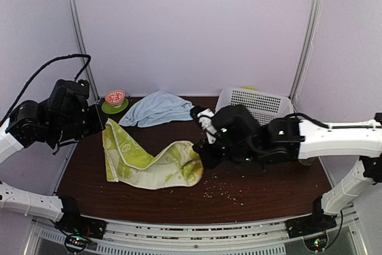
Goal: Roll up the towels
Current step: Pick up the towel from the center of the board, then flatten out the towel at the center of the board.
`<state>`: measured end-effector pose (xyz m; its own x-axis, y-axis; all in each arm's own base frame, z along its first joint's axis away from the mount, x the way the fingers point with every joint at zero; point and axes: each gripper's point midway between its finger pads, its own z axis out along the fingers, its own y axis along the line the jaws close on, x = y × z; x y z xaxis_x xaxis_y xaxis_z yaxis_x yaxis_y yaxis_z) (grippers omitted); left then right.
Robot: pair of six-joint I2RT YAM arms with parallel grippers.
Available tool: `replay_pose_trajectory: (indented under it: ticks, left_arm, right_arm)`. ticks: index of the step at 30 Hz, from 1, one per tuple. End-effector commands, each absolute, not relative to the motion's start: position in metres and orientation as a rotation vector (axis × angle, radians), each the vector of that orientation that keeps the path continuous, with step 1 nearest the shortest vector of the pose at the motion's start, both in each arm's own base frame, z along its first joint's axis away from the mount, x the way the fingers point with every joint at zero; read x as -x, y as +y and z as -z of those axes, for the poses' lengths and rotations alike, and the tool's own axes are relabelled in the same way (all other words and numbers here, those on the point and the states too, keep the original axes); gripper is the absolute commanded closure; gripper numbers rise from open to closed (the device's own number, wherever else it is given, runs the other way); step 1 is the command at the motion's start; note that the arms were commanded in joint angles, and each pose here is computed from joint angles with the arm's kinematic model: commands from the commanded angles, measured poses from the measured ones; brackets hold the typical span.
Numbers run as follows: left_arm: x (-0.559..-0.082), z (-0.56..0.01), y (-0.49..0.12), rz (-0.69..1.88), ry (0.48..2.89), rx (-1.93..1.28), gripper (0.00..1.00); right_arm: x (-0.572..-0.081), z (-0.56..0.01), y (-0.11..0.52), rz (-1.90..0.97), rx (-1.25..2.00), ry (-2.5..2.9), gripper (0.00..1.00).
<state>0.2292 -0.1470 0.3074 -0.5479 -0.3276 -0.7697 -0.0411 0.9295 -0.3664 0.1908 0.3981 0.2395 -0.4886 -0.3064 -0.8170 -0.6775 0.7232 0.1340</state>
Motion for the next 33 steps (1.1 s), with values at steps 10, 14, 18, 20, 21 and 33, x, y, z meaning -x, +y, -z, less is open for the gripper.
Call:
replay_pose_trajectory:
  ticks: [10, 14, 18, 20, 21, 33]
  left_arm:
    - [-0.216, -0.268, -0.215, 0.741, 2.208, 0.052, 1.0]
    - [-0.217, -0.213, -0.211, 0.638, 2.343, 0.139, 1.0]
    - [-0.218, -0.169, -0.201, 0.56, 2.439, 0.236, 1.0]
    - [-0.221, -0.156, -0.197, 0.553, 2.465, 0.275, 1.0]
    - [-0.224, -0.153, -0.196, 0.562, 2.47, 0.289, 1.0]
    - [-0.249, -0.126, -0.212, 0.44, 2.562, 0.162, 0.94]
  right_arm:
    - [-0.197, -0.304, 0.269, -0.607, 0.378, 1.985, 1.0]
    - [-0.212, -0.254, 0.238, -0.526, 0.22, 2.063, 1.0]
    - [-0.218, -0.202, 0.212, -0.428, 0.133, 2.137, 1.0]
    - [-0.219, -0.191, 0.206, -0.414, 0.115, 2.149, 1.0]
    - [-0.22, -0.187, 0.204, -0.408, 0.11, 2.154, 1.0]
    - [-0.226, -0.172, 0.217, -0.389, 0.178, 2.179, 1.0]
